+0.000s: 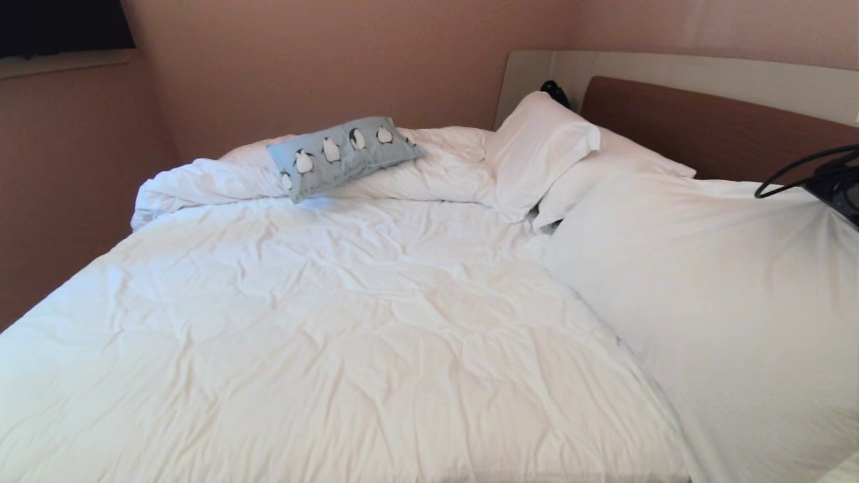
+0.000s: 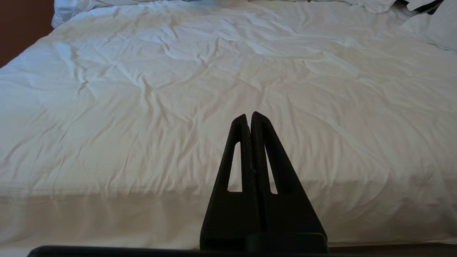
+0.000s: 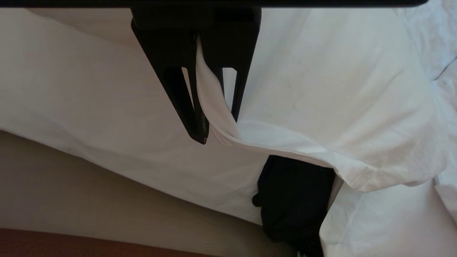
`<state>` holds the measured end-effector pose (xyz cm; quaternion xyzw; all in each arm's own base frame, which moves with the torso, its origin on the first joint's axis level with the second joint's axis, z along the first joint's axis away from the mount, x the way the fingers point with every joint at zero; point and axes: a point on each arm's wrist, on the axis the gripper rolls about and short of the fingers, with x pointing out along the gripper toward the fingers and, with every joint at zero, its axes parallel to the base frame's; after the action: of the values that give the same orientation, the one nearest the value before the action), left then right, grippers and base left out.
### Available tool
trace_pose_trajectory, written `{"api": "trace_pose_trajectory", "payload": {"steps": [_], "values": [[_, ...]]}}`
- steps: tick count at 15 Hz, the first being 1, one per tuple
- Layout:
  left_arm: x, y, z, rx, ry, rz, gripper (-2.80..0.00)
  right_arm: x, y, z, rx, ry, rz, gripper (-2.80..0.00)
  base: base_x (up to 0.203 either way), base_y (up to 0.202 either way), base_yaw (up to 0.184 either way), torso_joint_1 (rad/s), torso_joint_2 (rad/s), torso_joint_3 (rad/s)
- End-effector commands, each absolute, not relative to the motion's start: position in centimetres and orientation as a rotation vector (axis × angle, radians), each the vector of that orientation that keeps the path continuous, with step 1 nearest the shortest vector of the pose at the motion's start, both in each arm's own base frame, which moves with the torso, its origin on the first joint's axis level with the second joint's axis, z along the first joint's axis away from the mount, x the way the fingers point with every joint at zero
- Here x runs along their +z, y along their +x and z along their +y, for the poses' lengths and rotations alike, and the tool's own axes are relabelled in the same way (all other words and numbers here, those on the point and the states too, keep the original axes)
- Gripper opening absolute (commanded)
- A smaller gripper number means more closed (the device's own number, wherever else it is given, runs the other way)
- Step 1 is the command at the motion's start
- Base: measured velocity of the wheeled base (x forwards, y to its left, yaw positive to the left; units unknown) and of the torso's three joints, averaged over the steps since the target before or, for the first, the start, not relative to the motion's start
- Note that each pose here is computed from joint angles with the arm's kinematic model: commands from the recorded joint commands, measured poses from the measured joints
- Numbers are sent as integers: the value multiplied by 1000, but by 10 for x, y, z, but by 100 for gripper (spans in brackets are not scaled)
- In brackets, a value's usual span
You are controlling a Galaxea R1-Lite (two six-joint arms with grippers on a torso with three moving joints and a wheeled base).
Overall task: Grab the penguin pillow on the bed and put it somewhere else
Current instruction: Place the pillow at the bedside
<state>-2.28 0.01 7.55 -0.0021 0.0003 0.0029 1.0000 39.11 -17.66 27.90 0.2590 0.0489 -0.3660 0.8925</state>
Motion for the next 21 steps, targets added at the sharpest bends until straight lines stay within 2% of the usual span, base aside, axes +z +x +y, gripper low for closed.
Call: {"api": "trace_pose_trajectory", "payload": {"steps": [1, 6, 7, 8, 15, 21], "values": [[75, -23, 0, 6, -5, 0, -280, 274, 393, -183, -773, 540, 108, -280, 0, 0, 0, 0, 0, 0], [75, -23, 0, 6, -5, 0, -280, 268, 394, -186, -783, 539, 120, -280, 0, 0, 0, 0, 0, 0], [75, -23, 0, 6, -5, 0, -280, 267, 394, -187, -784, 539, 122, -253, 0, 0, 0, 0, 0, 0], [75, -23, 0, 6, -5, 1, -280, 267, 394, -188, -785, 534, 125, 0, 0, 0, 0, 0, 0, 0], [75, -23, 0, 6, -5, 0, -280, 269, 392, -185, -781, 529, 130, 0, 0, 0, 0, 0, 0, 0], [75, -23, 0, 6, -5, 0, -280, 259, 401, -144, -748, 434, 159, 0, 0, 0, 0, 0, 0, 0]]}}
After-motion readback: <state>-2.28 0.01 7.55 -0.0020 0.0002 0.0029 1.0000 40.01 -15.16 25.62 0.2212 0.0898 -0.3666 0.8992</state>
